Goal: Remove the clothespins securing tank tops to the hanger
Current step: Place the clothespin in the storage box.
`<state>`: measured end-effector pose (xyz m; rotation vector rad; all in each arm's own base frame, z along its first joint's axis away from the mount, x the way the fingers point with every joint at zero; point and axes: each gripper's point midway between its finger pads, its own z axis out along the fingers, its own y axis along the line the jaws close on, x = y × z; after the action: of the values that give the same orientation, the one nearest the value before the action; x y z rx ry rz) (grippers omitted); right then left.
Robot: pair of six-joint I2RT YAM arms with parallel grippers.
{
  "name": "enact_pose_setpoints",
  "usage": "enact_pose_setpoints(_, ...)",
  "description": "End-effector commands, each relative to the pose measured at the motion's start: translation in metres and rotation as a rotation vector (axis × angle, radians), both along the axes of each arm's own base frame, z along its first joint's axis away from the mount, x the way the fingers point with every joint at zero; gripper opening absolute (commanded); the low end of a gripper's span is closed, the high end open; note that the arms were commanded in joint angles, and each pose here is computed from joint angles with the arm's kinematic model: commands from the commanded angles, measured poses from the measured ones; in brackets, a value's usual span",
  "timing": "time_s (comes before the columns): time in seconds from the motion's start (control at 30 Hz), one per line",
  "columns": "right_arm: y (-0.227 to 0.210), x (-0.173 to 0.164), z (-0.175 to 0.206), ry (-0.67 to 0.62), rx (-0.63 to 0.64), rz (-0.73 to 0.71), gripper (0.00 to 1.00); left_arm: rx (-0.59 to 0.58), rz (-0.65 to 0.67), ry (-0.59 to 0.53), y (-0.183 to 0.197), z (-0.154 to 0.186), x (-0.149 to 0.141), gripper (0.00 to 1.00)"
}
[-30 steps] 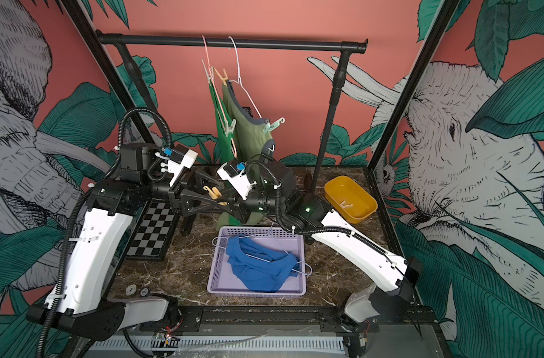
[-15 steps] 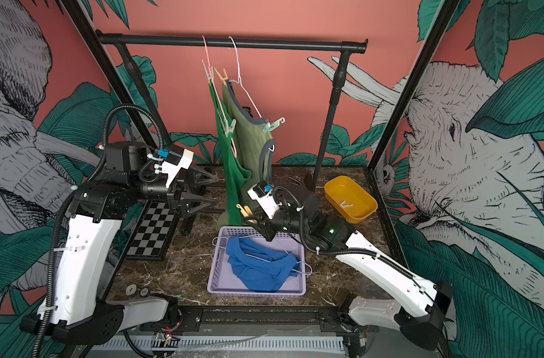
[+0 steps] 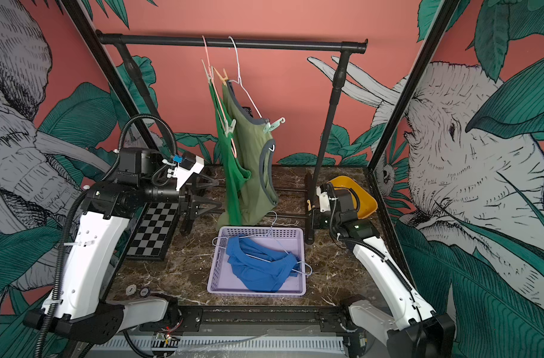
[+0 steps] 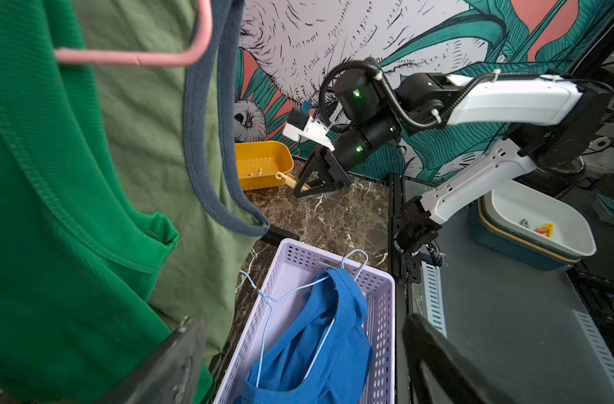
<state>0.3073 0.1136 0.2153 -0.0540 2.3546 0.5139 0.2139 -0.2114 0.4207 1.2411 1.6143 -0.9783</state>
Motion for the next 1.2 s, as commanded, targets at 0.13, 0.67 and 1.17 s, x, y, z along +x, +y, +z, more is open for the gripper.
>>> enact_pose_setpoints(0.13,-0.079,0.056,-0.017,0.021,0.031,-0.301,0.0,0.061,-0.031,-0.021,0.007,-0.02,-0.023,0.9)
enact_pose_setpoints(0.67,-0.188,0.169,-0.097,0.191,-0.05,-0.601,0.0,0.108,-0.036,0.006,0.013,-0.051,-0.033,0.9)
enact_pose_setpoints(1.17,-0.192,0.171,-0.151,0.34,-0.086,-0.586,0.25,0.097,-0.053,0.041,0.01,-0.061,-0.031,0.91)
